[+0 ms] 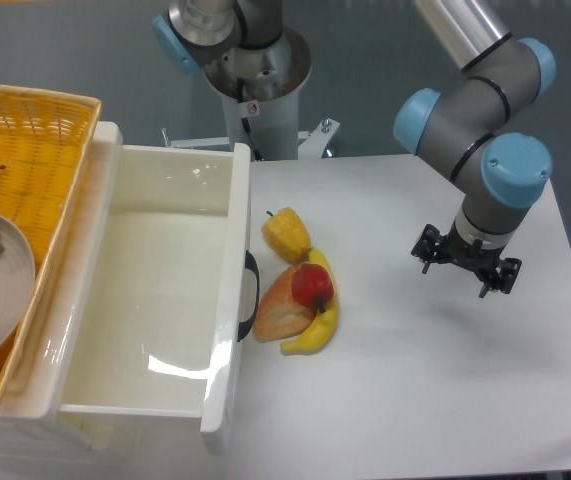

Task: Pick up the red pepper
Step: 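Move the open gripper toward the cluster of fruit, then lower the open gripper over the red apple beside the banana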

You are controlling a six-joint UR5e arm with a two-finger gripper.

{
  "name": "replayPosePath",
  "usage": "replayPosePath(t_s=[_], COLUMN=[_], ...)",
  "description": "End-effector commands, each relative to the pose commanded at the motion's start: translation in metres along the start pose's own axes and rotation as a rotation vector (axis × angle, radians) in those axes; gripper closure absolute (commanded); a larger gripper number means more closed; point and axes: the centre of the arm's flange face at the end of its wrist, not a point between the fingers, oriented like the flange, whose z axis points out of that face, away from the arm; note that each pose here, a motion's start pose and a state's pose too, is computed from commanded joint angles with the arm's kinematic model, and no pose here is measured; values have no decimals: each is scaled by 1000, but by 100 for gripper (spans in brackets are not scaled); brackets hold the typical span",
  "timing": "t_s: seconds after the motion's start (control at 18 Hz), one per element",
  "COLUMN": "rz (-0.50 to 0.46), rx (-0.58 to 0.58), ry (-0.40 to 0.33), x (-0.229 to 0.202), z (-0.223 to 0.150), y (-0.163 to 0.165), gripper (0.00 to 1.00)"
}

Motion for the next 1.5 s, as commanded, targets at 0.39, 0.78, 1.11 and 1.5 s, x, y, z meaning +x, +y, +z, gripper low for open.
replayPosePath(t_s=[0.39, 0.78, 1.11, 1.5], rz=[-116, -204, -483, -543], rx=[77, 66, 175, 182], ry=[39, 89, 221, 321], x=[5, 33, 61, 90], z=[-1, 11, 11, 21], y=[-1, 10, 4, -17], gripper=[0, 0, 0, 0])
